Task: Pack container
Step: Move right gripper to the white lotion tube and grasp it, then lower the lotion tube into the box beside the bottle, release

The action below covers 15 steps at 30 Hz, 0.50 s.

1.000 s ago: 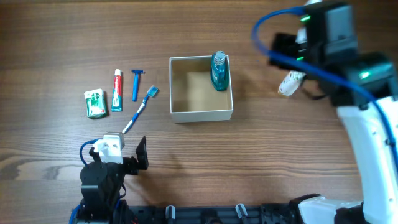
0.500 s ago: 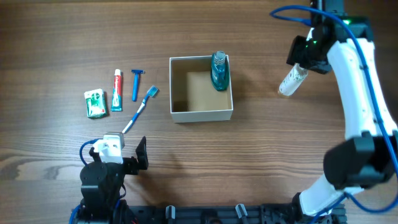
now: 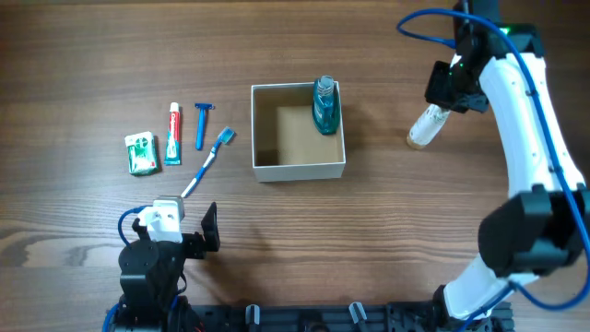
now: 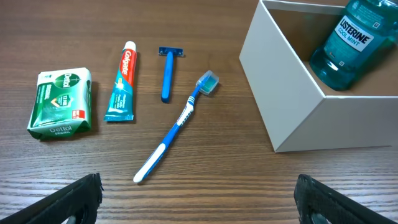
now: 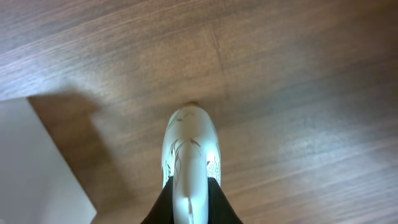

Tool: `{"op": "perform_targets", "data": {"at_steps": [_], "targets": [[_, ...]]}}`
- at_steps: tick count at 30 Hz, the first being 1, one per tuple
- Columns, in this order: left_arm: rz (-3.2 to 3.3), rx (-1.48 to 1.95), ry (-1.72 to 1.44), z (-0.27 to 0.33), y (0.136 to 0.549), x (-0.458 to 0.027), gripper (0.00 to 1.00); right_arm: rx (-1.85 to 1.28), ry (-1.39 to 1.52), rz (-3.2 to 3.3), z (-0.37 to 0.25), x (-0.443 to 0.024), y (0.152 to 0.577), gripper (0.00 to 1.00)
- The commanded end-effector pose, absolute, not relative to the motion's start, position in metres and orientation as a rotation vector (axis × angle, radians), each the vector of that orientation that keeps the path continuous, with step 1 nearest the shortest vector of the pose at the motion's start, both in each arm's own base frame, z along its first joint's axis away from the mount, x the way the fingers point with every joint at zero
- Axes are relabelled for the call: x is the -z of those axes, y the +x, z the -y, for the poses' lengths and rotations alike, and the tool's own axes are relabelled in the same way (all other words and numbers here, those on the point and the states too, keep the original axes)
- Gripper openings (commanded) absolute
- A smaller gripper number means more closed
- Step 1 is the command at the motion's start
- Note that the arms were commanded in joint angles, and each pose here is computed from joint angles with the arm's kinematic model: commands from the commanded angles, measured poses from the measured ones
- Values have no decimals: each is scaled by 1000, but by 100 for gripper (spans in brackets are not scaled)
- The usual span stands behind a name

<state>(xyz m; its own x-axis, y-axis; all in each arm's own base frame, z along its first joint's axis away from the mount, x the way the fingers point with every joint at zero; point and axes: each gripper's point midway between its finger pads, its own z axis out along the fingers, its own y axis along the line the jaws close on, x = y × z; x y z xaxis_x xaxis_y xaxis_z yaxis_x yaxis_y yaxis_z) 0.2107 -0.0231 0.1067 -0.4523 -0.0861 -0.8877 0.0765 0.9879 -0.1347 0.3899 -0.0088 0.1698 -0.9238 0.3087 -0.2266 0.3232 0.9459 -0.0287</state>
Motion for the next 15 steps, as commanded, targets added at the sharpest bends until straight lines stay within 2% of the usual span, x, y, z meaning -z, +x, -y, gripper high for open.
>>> {"op": "perform_targets", "data": {"at_steps": [1,8,11,15], "targets": [[-2040,196,21,26,210,-101,100,29,408,-2693,-5,-246,368,4],[-2040,196,21,26,210,-102,100,-162,220,-2558,-61,-318,300,4],[-2040,196,21,26,210,-102,100,-239,131,-2535,-89,-331,277,4],[-2040,196,20,26,210,-102,100,-339,11,-2506,-131,-339,268,5]]}}
